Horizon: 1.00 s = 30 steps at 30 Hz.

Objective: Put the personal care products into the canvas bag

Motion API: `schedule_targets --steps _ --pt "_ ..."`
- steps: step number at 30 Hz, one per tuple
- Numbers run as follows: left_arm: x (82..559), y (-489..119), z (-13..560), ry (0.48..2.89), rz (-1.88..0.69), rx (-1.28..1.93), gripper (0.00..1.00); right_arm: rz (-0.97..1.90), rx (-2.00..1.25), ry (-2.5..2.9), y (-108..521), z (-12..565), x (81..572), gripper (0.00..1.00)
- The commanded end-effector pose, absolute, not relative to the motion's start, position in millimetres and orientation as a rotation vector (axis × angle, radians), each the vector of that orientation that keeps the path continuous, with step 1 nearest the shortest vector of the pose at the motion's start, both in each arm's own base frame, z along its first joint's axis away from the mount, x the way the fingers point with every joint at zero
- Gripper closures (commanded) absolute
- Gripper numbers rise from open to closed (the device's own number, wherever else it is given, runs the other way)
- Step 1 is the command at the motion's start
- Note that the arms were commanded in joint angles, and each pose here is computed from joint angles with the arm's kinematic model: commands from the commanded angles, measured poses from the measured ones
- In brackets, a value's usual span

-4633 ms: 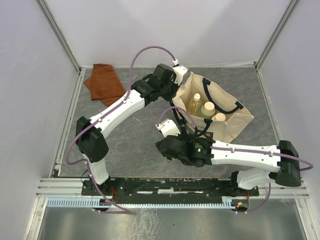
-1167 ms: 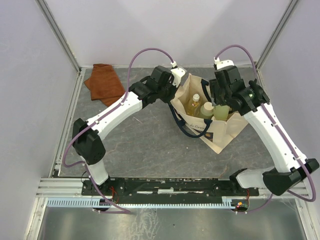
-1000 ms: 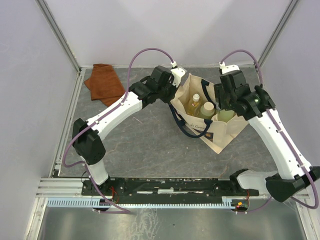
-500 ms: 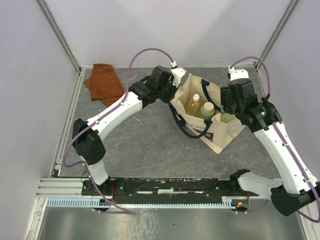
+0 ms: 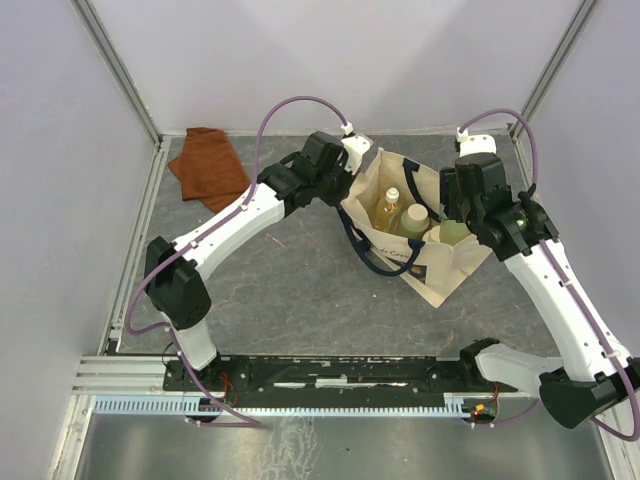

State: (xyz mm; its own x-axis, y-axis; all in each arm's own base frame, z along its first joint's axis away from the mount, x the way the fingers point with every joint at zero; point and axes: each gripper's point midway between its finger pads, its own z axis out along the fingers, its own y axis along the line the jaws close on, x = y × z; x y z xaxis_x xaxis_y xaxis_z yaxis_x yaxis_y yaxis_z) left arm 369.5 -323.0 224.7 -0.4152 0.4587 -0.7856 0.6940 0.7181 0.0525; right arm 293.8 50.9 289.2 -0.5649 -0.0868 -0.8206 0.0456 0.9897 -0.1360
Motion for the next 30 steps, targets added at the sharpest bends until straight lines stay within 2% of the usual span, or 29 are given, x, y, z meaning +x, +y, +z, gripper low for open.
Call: schedule_targets --steps 1,9,22,30 --pt "366.5 -311.3 247.7 2.052 -0.344 0.889 0.98 -0.21 -0.084 2.263 48.3 280.5 283.5 1.0" --pt "366.2 -310.6 250.7 2.051 -0.34 0.894 0.97 -0.339 -0.026 2.3 17.9 287.6 256.9 1.0" --pt "366.0 -312.7 252.0 2.052 -0.349 0.897 0.97 -0.409 0.001 2.336 1.6 281.1 245.0 1.0" --pt "364.7 -318.3 252.7 2.052 -0.381 0.901 0.97 -0.346 0.025 2.334 8.0 249.6 250.9 1.0"
